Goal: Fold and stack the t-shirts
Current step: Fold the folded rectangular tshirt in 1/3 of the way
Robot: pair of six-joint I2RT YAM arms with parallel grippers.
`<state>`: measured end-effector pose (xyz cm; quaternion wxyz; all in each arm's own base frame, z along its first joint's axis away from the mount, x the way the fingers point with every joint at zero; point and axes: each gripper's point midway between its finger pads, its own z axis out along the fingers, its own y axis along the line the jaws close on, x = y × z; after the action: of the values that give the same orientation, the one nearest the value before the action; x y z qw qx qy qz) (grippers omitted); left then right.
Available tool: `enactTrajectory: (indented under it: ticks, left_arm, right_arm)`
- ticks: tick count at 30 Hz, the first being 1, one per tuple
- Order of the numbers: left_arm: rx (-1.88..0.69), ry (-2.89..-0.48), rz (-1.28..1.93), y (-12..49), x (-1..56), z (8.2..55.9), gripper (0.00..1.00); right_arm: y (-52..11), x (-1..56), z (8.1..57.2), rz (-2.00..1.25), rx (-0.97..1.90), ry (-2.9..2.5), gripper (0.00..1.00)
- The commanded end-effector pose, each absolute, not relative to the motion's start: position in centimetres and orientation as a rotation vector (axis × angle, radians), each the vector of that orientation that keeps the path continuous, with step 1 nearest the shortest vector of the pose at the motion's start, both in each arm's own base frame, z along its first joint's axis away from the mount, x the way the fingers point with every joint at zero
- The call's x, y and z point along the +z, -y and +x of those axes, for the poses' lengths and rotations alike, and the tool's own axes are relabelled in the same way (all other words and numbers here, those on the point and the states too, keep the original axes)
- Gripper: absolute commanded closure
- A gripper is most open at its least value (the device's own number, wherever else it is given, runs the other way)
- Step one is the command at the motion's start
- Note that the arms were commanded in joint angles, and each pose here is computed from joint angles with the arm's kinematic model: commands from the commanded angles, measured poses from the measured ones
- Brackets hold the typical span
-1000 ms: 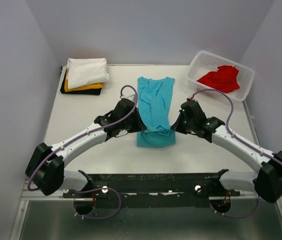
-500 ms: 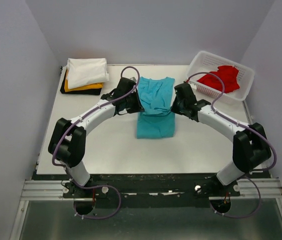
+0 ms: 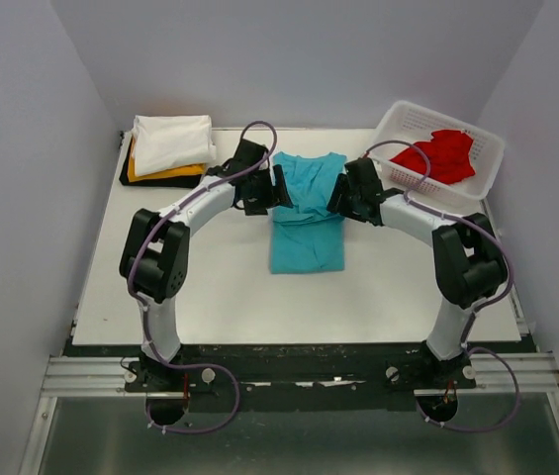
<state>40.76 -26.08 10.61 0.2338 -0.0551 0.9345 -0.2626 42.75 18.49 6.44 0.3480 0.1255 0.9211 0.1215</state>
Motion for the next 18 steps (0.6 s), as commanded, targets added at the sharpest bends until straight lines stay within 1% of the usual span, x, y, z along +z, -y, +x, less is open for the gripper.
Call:
enactTrajectory:
  ticks: [1,4,6,11,12,15,18]
  left_arm:
    - [-0.795,-2.512,-0.104,26.2,13.6,42.7,0.02]
    - [-0.787,-2.474,-0.101,25.4,15.1,41.8,0.01]
    - [-0.794,-2.466,-0.117,24.7,14.7,40.1,0.02]
    - [-0.787,-2.495,-0.193,22.4,12.1,34.8,0.01]
    - [-0.793,-2.506,-0.205,22.0,11.4,33.5,0.01]
    - [-0.825,-2.511,-0.27,21.1,10.4,30.7,0.02]
    - [-0.857,-2.521,-0.305,20.6,9.2,28.3,0.01]
  right_arm:
    - [-18.7,9.2,45.4,0.308,0.363,-2.302,0.24]
    - [-18.9,10.5,43.7,0.269,0.425,-2.29,0.07]
    - [-19.9,11.3,41.7,0.18,0.537,-2.282,0.0]
    - [-25.8,12.5,35.5,-0.167,1.02,-2.255,0.0]
    - [-26.6,12.0,34.8,-0.204,1.065,-2.261,0.0]
    - [-28.5,11.1,35.2,-0.28,1.077,-2.259,0.0]
    - [-29.0,10.2,38.4,-0.276,0.993,-2.258,0.0]
